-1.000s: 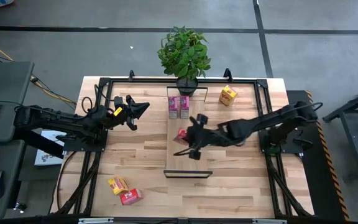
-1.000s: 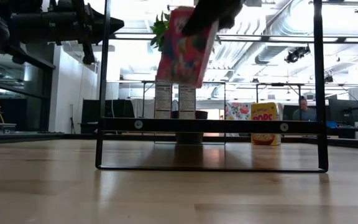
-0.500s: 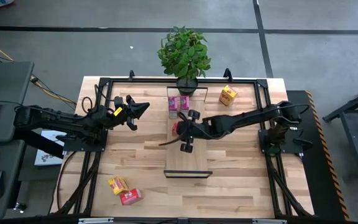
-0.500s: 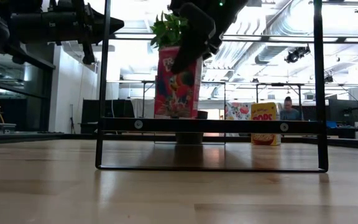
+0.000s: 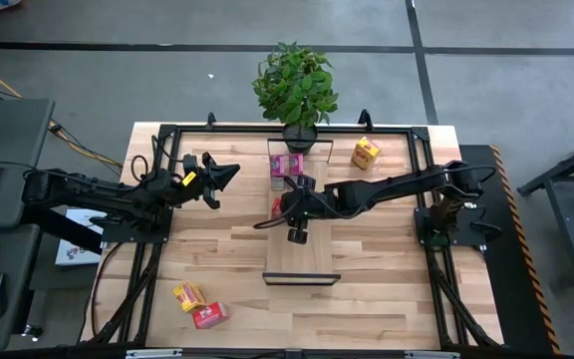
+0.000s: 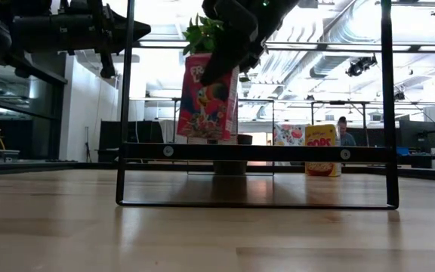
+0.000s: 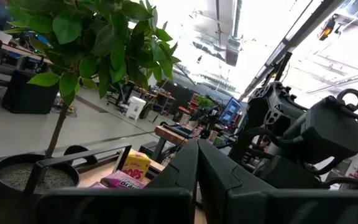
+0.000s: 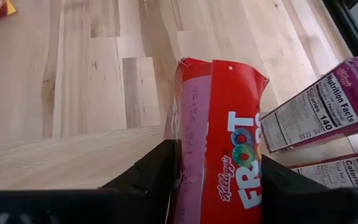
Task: Stack cereal on shelf
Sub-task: Put the right red cereal box on the shelf
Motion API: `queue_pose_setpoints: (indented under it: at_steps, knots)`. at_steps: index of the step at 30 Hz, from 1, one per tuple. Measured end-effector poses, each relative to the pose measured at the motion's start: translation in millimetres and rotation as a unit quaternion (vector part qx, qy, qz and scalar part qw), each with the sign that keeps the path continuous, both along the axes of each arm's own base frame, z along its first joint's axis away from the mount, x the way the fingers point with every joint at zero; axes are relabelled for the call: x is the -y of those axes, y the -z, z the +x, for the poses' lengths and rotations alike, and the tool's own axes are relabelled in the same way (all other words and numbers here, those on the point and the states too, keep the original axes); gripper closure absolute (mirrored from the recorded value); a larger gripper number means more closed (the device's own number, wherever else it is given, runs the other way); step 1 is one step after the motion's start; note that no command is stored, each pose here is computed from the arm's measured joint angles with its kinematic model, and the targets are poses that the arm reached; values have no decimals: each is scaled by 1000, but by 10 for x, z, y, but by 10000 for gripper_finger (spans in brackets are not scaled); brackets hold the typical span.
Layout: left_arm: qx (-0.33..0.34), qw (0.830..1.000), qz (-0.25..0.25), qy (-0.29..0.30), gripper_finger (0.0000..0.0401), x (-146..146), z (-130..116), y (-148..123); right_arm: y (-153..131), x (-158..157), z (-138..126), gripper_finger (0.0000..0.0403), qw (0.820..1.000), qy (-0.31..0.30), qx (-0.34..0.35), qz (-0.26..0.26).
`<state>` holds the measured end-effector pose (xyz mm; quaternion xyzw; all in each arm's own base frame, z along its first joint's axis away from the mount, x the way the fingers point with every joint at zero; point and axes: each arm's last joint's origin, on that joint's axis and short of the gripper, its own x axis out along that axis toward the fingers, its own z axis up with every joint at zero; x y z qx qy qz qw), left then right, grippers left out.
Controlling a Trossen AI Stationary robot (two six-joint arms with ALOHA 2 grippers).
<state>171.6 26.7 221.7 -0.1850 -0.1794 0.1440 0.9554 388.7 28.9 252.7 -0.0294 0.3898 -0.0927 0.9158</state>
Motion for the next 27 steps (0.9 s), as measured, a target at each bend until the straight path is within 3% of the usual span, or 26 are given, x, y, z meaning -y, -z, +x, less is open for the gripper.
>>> queue_pose_setpoints:
  at_steps: [11, 17, 27]
  knots:
    - [0, 1000, 0, 0, 401, 0, 0, 0, -20, 38, 22, 170, 1000, 11, 15, -7]
    - [0, 1000, 0, 0, 401, 0, 0, 0, -56, 41, 4, 163, 1000, 3, 17, -17]
    - [-2, 1000, 0, 0, 401, 0, 1, 3, -495, 52, -308, 163, 998, 16, 43, -31]
